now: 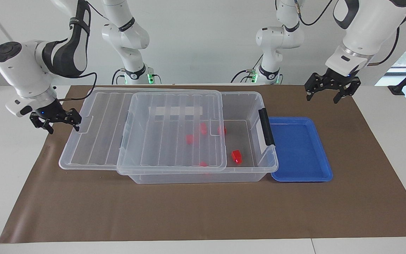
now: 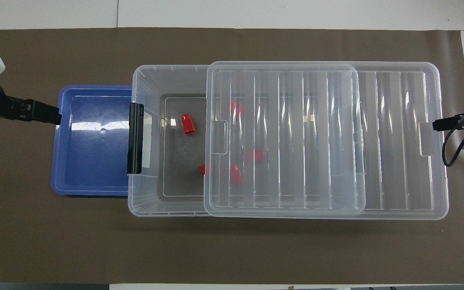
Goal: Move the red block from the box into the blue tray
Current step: 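Reach the left gripper into the open box toward a red block, then grasp the red block nearest the tray with the left gripper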
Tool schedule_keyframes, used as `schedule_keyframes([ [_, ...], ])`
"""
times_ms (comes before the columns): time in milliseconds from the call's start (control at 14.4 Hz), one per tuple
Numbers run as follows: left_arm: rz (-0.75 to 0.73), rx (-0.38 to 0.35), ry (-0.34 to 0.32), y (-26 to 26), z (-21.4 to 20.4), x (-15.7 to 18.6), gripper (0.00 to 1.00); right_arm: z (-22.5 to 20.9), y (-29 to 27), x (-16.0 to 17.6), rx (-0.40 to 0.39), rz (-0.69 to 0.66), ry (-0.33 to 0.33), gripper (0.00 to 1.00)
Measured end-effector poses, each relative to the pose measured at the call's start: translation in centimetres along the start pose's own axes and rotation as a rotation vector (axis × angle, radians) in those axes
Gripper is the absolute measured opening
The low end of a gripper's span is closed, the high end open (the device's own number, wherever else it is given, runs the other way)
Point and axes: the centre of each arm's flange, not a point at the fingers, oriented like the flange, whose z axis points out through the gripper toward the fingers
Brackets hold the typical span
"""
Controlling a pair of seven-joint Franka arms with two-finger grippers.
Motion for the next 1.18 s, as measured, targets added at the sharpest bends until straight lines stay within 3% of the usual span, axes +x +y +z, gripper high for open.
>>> schedule_keyframes([
  [277, -0.122, -0.014, 0.042, 8.3, 3.6, 0.5, 1.0, 0.0, 1.8, -0.7, -0.003, -0.015, -0.001, 1.0],
  [693, -0.257, -0.023, 0.043, 17.2, 11.8, 2.5, 1.0, 0.0, 2.8, -1.2, -0.004, -0.022, -0.001, 1.0],
  [1178, -0.272, -0.034, 0.068, 19.0, 20.6, 4.3, 1.0, -0.1, 3.8, -1.6, -0.006, -0.026, -0.001, 1.0],
])
